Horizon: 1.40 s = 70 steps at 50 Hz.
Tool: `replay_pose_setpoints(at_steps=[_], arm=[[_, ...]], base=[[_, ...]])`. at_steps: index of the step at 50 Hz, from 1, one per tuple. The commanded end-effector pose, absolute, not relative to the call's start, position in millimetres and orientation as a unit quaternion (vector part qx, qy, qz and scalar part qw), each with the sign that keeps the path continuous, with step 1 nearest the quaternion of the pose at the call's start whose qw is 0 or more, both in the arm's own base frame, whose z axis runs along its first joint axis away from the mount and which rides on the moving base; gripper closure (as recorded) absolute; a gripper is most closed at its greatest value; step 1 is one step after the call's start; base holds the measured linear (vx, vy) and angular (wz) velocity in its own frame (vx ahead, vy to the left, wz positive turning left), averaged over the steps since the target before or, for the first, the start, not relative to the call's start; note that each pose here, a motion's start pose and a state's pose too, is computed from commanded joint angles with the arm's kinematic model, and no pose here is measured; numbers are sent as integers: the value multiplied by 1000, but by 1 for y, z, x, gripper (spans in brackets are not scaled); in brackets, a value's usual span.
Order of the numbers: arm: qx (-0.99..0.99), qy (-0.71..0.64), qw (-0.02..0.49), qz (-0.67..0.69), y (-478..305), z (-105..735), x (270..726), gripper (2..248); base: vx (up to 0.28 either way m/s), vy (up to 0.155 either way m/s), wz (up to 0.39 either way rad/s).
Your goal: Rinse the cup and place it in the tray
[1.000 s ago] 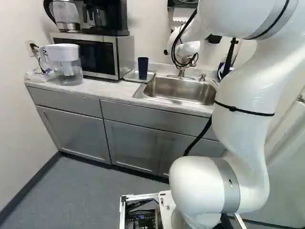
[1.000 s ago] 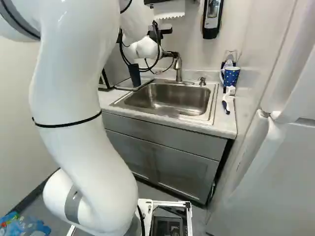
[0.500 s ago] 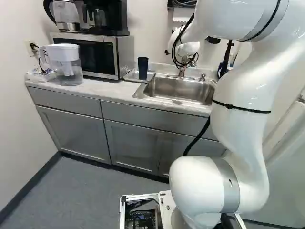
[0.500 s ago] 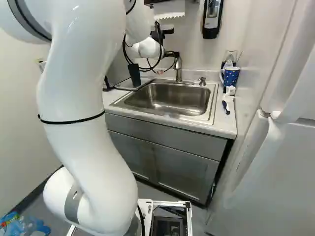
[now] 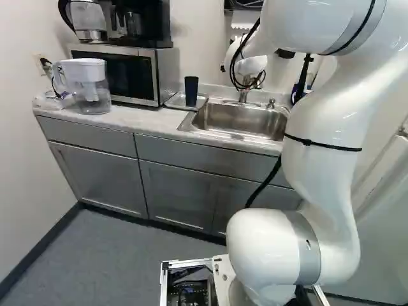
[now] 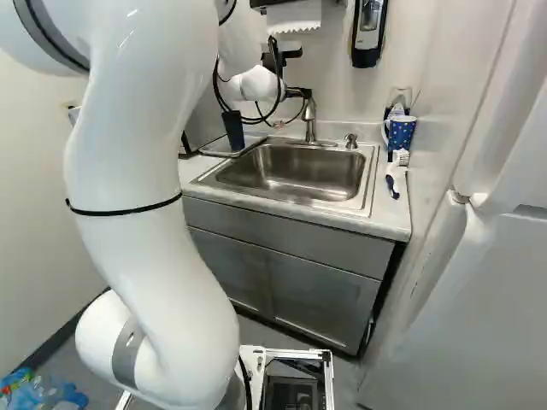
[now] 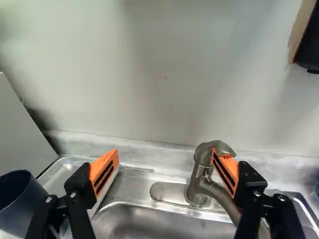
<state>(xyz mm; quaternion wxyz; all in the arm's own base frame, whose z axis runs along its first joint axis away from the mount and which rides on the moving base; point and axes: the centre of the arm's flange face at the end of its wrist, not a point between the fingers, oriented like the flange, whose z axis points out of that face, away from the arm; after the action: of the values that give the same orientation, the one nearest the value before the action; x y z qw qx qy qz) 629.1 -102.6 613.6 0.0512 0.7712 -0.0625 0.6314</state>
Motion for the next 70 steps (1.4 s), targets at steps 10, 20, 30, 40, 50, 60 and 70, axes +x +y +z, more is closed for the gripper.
replay_pose_setpoints(at_steps=[10,20,30,40,50,60,70], arm=[[766,-62,52,638,-103,615,631,3],[760,-62,53,645,-105,616,637,3],[754,-62,54,652,-107,617,643,3],[752,-63,55,654,-110,616,649,3],[751,-64,55,655,-111,616,652,3],[751,-63,55,655,-111,616,652,3],[753,-59,51,653,-102,617,643,3]], base=[[0,0,0],[0,0,0],[0,0,0],[0,0,0],[0,0,0],[0,0,0],[0,0,0]])
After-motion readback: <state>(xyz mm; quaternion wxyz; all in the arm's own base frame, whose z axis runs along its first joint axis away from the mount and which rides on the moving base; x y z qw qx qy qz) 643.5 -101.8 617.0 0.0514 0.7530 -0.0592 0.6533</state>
